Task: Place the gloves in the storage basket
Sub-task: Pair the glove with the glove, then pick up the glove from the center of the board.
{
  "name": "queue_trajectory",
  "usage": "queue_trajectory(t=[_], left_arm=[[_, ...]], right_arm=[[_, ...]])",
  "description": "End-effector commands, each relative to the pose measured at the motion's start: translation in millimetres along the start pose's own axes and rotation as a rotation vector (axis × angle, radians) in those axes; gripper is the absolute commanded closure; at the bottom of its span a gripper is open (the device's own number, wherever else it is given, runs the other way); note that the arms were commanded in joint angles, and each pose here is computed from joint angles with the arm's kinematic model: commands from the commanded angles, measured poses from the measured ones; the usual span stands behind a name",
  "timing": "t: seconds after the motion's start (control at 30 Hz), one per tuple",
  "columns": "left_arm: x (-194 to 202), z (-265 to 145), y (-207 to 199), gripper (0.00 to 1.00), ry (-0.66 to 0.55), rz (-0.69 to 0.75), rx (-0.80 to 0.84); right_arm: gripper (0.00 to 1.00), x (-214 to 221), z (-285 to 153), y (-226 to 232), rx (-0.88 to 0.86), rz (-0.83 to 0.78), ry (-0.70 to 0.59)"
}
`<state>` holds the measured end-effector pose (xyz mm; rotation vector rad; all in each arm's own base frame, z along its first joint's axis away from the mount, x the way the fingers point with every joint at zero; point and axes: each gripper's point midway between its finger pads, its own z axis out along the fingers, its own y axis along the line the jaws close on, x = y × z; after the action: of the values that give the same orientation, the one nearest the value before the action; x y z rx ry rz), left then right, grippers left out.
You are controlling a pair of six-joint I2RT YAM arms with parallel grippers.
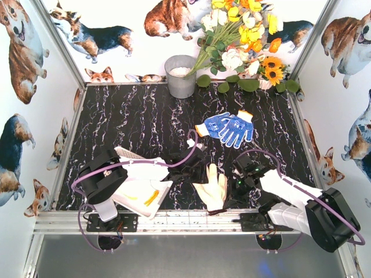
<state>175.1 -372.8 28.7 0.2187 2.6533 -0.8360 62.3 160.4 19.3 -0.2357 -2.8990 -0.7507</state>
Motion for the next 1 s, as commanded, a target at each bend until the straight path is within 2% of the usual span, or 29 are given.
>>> queue_trajectory(t=[0.0,0.13,0.37,0.57,0.8,0.97], left_arm=[[0,-1,6,0.63,-0.005,0.023,-0.019],[-18,-19,-12,0.58,-0.050,0.068,0.008],[-20,-41,-29,0.58,-0.055,0.075,0.050],[5,-31,-36,0.64,0.002,0.048,0.079],[21,-16,-33,0.78,0.039,0.030,0.075],[38,-12,-17,0.79,0.090,0.023,0.035]], right_arm=[[0.89,-7,-12,4,0.026,-0.049,-0.048],[0.65,-18,-31,16,0.023,-0.077,-0.125],[0.44,-42,-41,25,0.000,-0.041,-0.250],[0.42,-56,-32,25,-0.055,0.017,-0.295],[0.47,-62,-20,18,-0.064,0.026,-0.313],[0.53,-62,-10,14,-0.065,0.027,-0.299]])
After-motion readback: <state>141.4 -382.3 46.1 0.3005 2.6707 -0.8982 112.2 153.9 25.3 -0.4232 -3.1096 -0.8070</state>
